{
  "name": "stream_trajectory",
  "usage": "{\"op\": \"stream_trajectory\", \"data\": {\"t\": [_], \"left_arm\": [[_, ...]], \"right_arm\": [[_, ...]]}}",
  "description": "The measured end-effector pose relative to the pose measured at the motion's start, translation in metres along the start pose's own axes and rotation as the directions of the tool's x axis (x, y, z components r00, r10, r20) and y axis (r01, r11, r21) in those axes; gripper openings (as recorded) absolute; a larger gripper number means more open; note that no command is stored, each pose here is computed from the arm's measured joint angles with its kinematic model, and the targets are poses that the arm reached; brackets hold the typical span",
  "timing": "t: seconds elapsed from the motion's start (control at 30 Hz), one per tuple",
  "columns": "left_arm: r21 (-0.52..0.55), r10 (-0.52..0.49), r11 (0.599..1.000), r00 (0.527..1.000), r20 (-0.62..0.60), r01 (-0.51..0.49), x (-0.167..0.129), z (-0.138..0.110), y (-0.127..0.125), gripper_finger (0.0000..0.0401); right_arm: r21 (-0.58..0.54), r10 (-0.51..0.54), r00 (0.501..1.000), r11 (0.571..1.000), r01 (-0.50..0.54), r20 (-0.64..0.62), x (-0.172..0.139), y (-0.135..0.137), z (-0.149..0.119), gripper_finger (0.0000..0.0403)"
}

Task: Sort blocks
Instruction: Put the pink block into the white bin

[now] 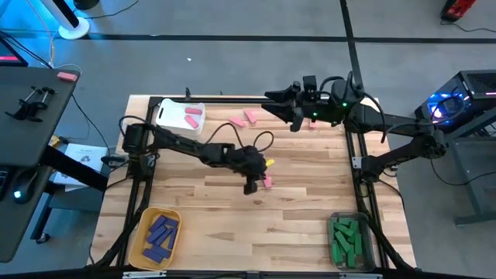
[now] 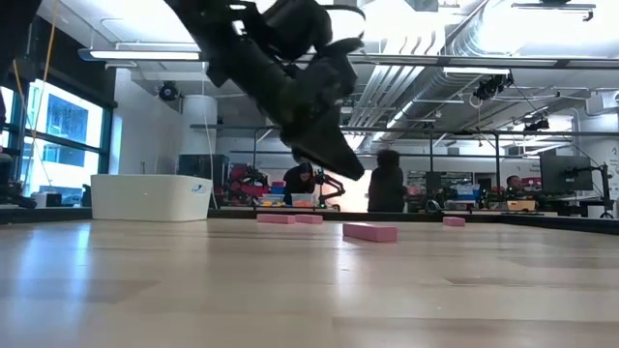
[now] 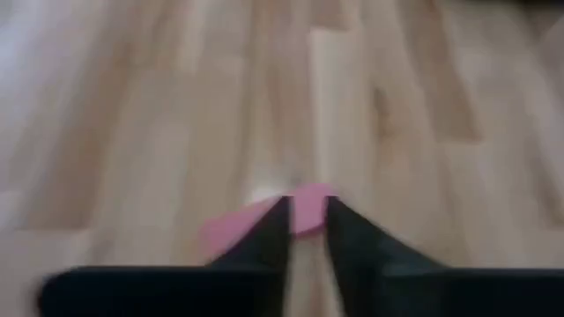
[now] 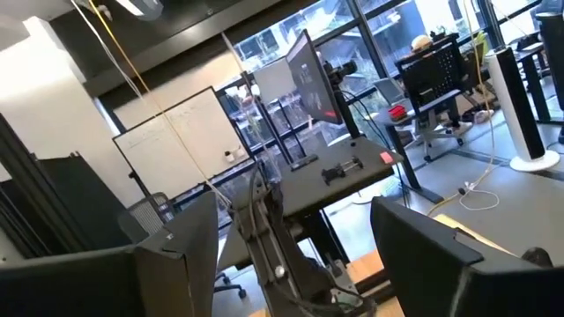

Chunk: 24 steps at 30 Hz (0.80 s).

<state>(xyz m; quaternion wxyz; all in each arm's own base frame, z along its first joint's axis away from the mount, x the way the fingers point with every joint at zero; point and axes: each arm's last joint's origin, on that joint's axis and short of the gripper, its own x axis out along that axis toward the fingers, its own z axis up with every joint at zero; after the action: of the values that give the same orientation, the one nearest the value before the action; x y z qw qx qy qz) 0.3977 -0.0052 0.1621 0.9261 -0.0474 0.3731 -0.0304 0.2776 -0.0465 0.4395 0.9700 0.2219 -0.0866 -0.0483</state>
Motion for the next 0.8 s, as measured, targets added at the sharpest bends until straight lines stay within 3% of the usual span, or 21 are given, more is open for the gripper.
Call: {"op": "stream_trajectory", "data": {"t": [0.07,0.2,0.53,0.8], "left_arm": [[-0.048,-0.045,0.998,0.999,0.021,0.046,0.007,0.002,-0.004,0.0018],[-0.100,-0.014,0.995,0.999,0.030,0.017,0.015,-0.001,-0.007,0.0004],[-0.195,0.066,0.978,0.997,-0.034,-0.071,0.033,-0.017,0.009,0.0000],[-0.183,0.138,0.970,0.982,-0.128,-0.160,0.032,-0.025,0.015,0.0000]], "right_arm": [[-0.001,0.000,1.000,1.000,0.000,-0.001,0.000,0.000,0.000,0.0232],[0.002,-0.001,1.000,1.000,0.001,-0.001,0.000,0.000,0.000,0.0232],[-0.002,-0.005,1.000,1.000,0.005,-0.008,0.000,0.000,-0.001,0.0232],[-0.007,-0.011,1.000,1.000,0.011,-0.021,0.000,-0.001,-0.002,0.0232]]}}
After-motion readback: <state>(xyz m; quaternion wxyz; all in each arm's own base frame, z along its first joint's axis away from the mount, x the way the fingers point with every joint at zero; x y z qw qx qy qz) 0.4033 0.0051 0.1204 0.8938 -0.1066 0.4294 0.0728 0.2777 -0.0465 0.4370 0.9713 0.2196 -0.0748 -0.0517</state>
